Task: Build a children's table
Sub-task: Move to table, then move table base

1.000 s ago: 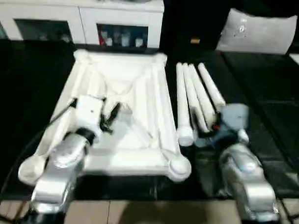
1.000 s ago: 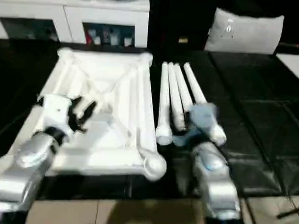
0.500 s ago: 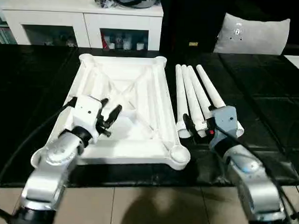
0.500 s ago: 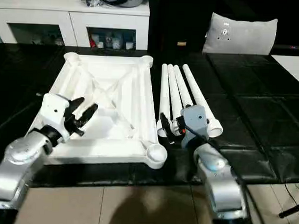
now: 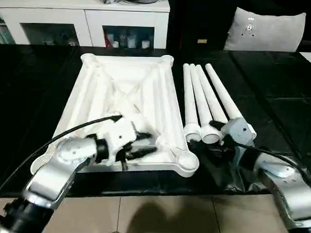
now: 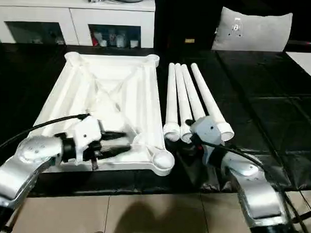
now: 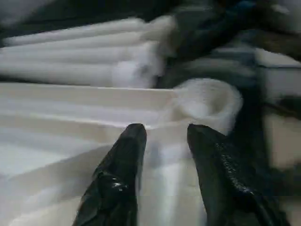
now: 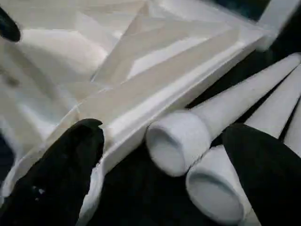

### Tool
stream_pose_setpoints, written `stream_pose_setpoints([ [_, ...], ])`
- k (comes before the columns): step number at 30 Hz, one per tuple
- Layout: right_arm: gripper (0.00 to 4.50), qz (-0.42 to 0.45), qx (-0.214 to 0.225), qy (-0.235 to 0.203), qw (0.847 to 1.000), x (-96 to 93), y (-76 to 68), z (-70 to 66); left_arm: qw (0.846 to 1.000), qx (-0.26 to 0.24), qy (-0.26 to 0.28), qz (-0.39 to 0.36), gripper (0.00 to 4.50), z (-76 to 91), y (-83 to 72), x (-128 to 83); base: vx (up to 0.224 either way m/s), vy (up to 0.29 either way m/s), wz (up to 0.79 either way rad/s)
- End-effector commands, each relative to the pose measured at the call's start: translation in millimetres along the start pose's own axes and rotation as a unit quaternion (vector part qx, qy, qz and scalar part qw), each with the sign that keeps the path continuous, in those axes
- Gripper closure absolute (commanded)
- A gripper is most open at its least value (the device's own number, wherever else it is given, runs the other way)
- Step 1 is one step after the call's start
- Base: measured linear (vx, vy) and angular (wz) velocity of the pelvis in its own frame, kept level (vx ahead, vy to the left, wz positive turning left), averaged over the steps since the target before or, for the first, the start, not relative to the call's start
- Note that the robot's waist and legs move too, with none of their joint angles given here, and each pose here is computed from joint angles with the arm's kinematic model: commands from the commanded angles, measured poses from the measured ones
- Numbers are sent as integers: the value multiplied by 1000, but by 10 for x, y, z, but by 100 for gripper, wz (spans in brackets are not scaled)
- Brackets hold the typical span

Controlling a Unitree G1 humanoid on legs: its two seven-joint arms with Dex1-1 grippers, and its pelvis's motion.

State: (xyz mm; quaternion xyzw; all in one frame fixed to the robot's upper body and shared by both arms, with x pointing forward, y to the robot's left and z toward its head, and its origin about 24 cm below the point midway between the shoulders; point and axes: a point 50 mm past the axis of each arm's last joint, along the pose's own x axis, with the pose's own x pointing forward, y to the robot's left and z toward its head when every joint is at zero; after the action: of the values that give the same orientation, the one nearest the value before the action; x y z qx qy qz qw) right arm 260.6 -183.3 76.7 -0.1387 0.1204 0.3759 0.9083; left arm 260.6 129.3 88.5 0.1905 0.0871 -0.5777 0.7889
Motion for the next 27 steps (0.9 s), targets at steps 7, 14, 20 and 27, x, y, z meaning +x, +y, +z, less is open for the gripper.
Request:
stream_pose_setpoints([
  [7,0,20,39,-45,998,-67,107,103,994,0,32,-104,348,-29,-142,73,0,0,0],
  [14,0,63,17,-18,998,-112,241,66,994,33,71,-77,395,-109,-14,126,0,0,0],
  [20,0,86,36,-35,995,-115,266,106,995,29,70,-68,420,-147,7,135,0,0,0],
  [27,0,98,67,-18,993,-108,249,49,995,19,69,-75,344,-170,-9,162,0,0,0],
])
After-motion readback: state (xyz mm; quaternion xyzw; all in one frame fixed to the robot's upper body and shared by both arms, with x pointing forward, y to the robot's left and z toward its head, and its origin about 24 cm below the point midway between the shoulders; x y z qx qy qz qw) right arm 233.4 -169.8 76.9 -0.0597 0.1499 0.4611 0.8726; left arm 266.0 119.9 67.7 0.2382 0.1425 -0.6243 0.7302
